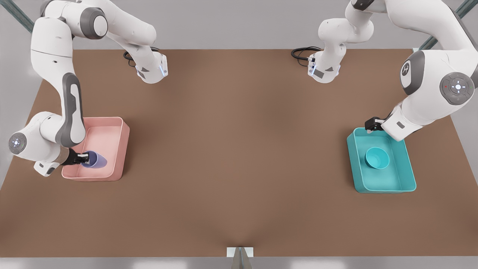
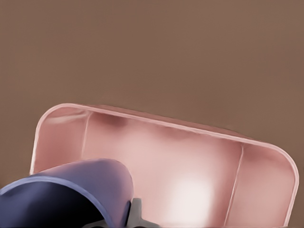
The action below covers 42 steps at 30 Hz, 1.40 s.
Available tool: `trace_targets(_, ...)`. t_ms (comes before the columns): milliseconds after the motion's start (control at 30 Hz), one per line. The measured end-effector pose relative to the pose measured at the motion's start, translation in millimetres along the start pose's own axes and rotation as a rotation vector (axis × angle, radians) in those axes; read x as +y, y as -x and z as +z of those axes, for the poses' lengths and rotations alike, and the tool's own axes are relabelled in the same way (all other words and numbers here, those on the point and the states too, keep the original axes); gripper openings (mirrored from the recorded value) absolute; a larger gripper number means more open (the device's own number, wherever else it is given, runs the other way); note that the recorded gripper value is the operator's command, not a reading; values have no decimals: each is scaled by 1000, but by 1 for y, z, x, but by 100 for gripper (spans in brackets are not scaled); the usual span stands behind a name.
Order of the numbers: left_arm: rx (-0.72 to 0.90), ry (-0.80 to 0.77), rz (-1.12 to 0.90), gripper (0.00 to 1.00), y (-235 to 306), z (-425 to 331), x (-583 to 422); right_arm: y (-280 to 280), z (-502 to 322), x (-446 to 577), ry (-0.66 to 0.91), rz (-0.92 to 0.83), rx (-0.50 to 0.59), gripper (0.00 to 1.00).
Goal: Put the bowls and cups in different boxes
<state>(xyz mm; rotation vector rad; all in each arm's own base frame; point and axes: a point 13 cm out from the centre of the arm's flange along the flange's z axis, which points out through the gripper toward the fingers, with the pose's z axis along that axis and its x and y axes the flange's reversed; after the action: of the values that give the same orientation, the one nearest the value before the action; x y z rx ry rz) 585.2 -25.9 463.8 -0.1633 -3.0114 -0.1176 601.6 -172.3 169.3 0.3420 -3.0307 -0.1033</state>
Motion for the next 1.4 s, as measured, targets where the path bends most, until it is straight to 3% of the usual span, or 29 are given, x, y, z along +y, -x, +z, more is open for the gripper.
trace_targets(167, 4, -1, -3, 100, 0, 1, -1, -4, 22, 0, -19, -57, -22, 21)
trace_targets(233, 4, -1, -4, 100, -1, 1, -1, -2, 25, -1, -30, -77, -32, 100)
trace_targets(733, 9, -2, -3, 100, -1, 2, -6, 13, 11, 1, -59, -137, -79, 100)
trace_targets(867, 11, 0, 3, 100, -1, 2, -11, 55, -67, 32, -54, -187, -132, 100)
trace_targets(1000, 12, 0, 2, 100, -2, 1, -11, 98, -140, 160, 7, -298, -105, 100)
trace_targets(1100, 13, -1, 2, 100, -2, 1, -12, 86, -211, 185, -8, -269, -82, 100)
trace_targets(1200, 15, -2, 1, 100, -3, 1, -12, 40, -273, 199, -48, -223, -48, 100)
trace_targets(1267, 18, -2, 0, 100, -3, 1, -12, 0, -276, 206, -59, -187, 8, 100)
trace_targets(1400, 22, -2, -1, 100, -4, 2, -12, -23, -271, 208, -68, -121, 64, 100)
